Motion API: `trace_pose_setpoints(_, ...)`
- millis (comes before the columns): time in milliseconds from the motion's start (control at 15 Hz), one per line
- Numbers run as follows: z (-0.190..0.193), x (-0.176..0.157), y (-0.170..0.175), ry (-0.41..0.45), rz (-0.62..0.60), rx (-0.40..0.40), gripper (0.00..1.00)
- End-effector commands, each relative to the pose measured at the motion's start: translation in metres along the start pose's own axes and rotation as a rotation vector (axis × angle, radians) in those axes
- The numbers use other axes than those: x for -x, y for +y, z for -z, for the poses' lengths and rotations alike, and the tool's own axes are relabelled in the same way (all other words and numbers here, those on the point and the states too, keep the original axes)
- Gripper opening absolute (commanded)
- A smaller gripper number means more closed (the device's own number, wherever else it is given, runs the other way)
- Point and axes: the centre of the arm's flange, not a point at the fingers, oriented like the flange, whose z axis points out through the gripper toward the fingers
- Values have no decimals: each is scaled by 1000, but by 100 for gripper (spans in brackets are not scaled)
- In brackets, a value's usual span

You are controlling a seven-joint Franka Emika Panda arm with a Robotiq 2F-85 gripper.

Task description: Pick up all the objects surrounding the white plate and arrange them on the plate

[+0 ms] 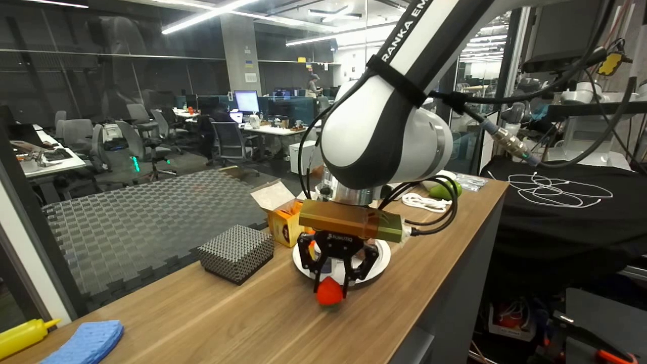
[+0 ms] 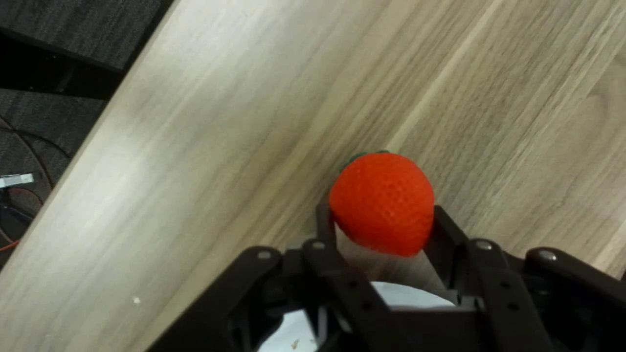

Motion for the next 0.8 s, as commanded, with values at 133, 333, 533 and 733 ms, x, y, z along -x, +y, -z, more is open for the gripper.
trace_pose_setpoints(133, 47, 25, 16, 134, 40, 31, 23)
trace_pose_setpoints(333, 49, 14, 32, 263, 3, 76, 23)
trace_pose_setpoints(533, 41, -4, 37, 351, -17, 51, 23)
trace_pose_setpoints(733, 37, -16, 31, 407, -20, -2, 23)
